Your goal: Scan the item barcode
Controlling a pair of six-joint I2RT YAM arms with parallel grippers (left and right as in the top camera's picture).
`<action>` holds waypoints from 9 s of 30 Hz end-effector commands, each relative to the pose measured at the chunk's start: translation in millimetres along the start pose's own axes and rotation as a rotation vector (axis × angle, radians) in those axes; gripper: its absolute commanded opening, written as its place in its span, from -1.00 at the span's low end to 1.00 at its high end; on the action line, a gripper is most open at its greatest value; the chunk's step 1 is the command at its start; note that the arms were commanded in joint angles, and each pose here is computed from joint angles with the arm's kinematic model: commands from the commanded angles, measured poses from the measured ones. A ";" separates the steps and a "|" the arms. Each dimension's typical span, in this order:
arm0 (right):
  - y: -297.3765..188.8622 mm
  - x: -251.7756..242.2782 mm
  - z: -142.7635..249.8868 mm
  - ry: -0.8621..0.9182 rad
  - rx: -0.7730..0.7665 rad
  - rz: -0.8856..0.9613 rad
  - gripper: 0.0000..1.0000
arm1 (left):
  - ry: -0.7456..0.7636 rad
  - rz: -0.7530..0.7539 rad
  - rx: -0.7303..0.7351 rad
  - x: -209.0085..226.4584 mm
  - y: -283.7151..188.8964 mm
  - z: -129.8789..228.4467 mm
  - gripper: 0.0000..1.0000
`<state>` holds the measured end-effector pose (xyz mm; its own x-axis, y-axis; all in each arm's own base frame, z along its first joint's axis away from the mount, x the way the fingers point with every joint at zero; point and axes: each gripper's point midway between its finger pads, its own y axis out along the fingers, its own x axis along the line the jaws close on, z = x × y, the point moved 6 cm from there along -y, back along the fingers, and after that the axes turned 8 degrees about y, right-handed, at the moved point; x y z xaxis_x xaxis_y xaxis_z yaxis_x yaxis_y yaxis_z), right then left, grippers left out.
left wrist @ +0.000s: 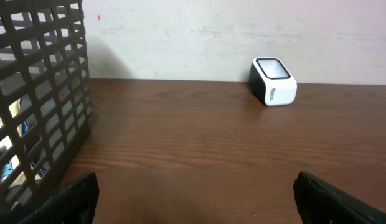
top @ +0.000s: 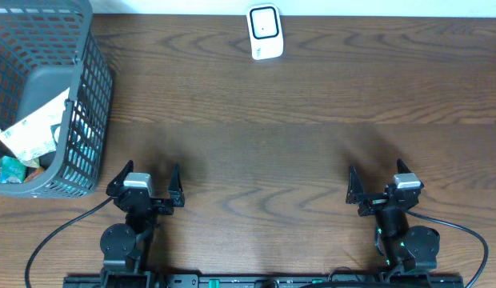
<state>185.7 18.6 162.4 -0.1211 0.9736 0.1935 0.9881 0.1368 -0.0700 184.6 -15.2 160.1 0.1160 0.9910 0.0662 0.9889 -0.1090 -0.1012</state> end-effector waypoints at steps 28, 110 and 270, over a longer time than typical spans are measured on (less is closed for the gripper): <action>0.3 0.7 2.0 0.014 0.009 -0.002 0.98 | 0.010 -0.006 0.047 0.5 0.8 12.9 0.95; 0.3 0.7 2.0 0.013 0.009 -0.002 0.99 | -0.265 -0.448 0.509 237.8 148.6 -250.4 0.95; 0.3 0.7 2.0 0.013 0.009 -0.002 0.99 | -0.779 -0.865 0.584 268.6 151.7 -127.7 -0.86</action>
<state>186.0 18.7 161.4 -0.1199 0.9737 0.1939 0.9877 0.1368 -0.0761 394.8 234.6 190.6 -0.8449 0.5232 -0.1112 0.3251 0.3372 -0.8835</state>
